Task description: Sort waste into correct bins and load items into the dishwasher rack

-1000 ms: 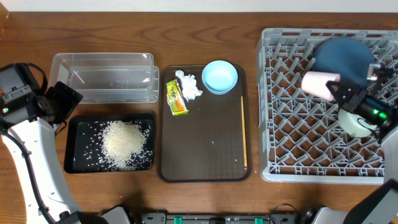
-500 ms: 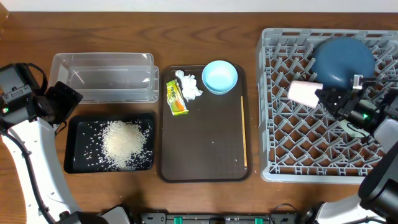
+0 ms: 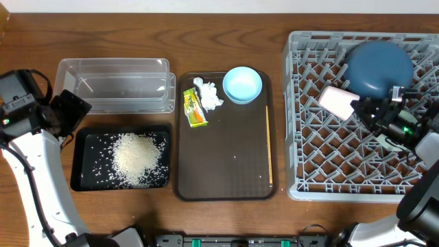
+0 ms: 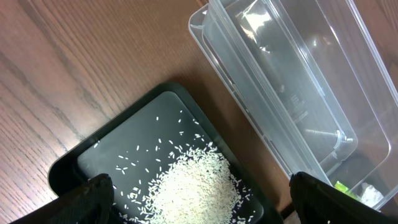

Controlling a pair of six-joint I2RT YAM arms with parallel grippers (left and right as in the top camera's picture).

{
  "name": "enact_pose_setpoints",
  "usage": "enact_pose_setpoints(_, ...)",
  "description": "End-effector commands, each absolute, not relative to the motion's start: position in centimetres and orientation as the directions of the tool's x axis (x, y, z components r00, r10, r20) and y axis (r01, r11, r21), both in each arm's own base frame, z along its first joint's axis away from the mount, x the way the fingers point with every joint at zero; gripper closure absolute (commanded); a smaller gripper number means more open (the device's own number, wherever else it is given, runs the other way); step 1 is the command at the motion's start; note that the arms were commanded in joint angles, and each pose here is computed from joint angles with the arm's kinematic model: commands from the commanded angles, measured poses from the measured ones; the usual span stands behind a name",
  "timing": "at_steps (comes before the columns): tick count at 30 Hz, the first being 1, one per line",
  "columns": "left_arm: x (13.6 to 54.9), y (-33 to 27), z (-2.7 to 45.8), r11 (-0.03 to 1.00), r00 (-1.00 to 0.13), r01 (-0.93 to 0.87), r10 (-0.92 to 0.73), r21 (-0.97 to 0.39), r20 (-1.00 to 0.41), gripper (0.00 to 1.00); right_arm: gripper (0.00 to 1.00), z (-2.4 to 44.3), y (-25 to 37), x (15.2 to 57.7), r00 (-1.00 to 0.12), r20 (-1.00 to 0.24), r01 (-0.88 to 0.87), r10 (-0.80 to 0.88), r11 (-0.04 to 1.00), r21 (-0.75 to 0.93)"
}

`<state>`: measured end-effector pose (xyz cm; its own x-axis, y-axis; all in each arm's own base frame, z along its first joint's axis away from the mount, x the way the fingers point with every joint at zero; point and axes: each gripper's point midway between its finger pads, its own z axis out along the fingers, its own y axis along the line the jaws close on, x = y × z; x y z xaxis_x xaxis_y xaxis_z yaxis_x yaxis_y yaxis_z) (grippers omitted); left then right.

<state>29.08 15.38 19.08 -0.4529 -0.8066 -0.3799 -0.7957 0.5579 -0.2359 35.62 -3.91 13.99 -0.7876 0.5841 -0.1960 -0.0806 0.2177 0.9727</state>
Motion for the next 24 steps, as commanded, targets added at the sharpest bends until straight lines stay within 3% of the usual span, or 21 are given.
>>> enact_pose_setpoints(1, 28.9, 15.5, 18.7, 0.548, -0.447, -0.804, -0.813, -0.230, -0.373, 0.07, 0.99, 12.0, -5.1, 35.8, -0.756, -0.162, 0.068, 0.634, 0.322, 0.944)
enact_pose_setpoints(11, 28.9, 15.5, 18.7, 0.548, -0.447, -0.804, -0.813, -0.230, -0.372, 0.07, 0.96, 12.9, -8.1, 33.3, -0.651, -0.258, 0.330, 0.714, 0.572, 0.751)
enact_pose_setpoints(17, 28.9, 15.5, 18.7, 0.548, -0.447, -0.804, -0.813, -0.230, -0.373, 0.07, 0.72, 13.9, -8.4, 32.0, -0.628, -0.285, 0.376, 0.725, 0.602, 0.705)
enact_pose_setpoints(24, 28.9, 15.5, 18.7, 0.548, -0.447, -0.804, -0.813, -0.230, -0.373, 0.07, 0.71, 15.6, -8.3, 31.6, -0.609, -0.317, 0.368, 0.727, 0.613, 0.699)
